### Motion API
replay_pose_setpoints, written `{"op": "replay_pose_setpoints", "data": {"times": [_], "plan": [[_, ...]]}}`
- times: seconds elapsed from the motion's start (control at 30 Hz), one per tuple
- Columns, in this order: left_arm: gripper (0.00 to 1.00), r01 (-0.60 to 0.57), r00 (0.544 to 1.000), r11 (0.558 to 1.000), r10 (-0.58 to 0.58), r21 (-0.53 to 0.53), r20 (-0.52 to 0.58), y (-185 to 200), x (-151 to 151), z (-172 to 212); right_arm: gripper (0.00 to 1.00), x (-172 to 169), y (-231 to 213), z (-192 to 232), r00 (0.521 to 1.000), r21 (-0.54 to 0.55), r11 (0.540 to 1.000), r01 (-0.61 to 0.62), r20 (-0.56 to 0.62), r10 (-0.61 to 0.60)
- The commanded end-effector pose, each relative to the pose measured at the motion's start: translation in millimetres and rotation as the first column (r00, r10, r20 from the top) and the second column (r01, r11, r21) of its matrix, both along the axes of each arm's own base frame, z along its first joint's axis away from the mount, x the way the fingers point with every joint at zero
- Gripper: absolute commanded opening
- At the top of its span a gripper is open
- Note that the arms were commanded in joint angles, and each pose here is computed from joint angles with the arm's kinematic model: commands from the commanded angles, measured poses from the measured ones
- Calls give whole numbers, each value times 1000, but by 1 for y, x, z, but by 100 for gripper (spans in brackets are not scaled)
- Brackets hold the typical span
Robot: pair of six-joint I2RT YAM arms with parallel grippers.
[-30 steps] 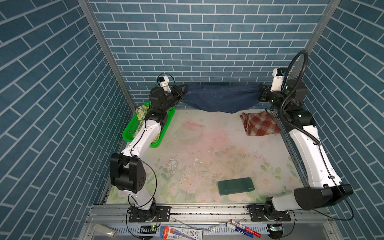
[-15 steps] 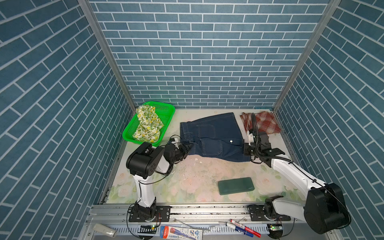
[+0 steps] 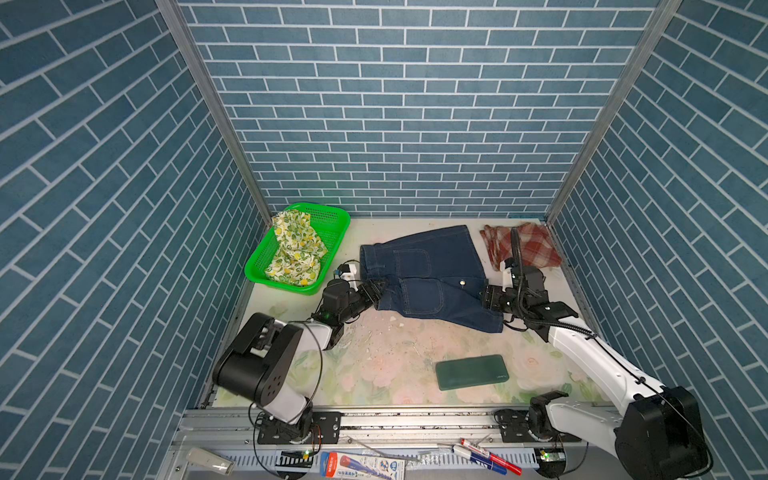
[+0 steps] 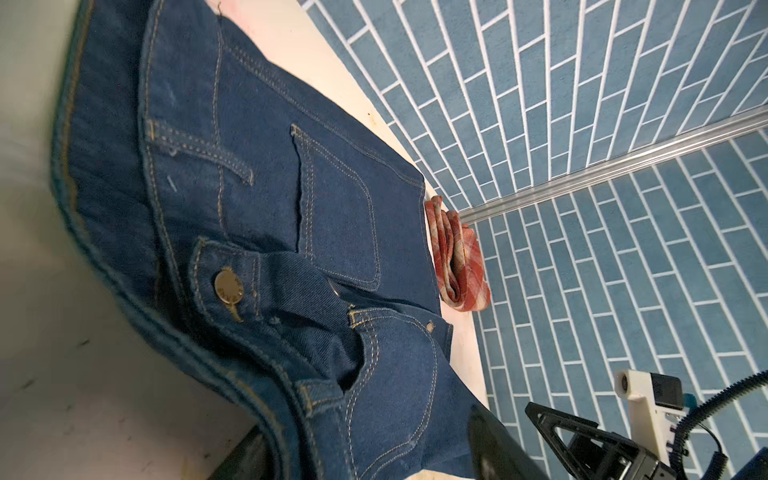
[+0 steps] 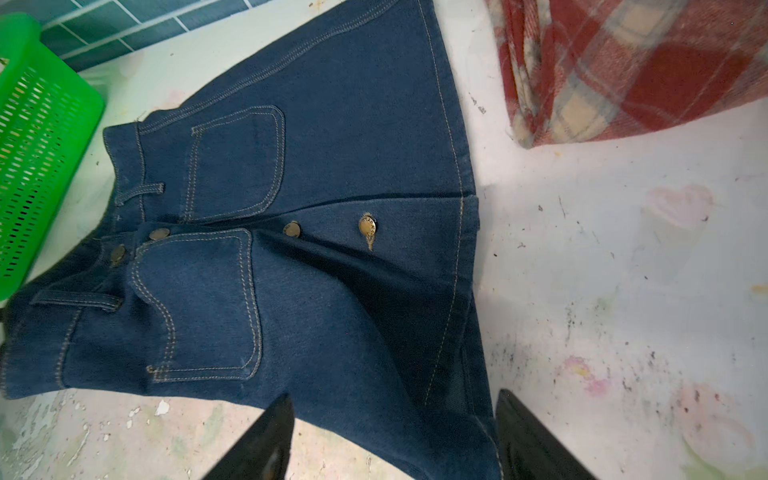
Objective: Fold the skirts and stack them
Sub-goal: 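Lower the denim skirt flat onto the table with both grippers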
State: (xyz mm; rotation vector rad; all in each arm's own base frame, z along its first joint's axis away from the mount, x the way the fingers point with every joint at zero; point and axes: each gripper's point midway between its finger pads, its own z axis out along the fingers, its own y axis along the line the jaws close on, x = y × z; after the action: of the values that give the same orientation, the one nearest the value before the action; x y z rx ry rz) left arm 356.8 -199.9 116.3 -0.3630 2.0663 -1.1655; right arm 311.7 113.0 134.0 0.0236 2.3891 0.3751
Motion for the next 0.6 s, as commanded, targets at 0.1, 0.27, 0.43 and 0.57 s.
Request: {"op": "replay_pose_setpoints", "data": {"times": [0.1, 0.27, 0.43, 0.57], "plan": [[51, -26, 983, 948, 81, 317, -163, 35, -32, -40, 74, -6, -19, -15, 993, -70, 993, 98, -63, -102], [45, -21, 974, 892, 121, 452, -194, 50, -57, -44, 71, -10, -25, -22, 987, -76, 989, 128, -90, -134], [44, -24, 974, 839, 141, 543, -175, 59, -70, -40, 69, -14, -24, -28, 982, -60, 989, 132, -126, -138], [44, -12, 972, 827, 141, 562, -188, 55, -74, -46, 66, -21, -29, -36, 973, -45, 987, 155, -168, -161]]}}
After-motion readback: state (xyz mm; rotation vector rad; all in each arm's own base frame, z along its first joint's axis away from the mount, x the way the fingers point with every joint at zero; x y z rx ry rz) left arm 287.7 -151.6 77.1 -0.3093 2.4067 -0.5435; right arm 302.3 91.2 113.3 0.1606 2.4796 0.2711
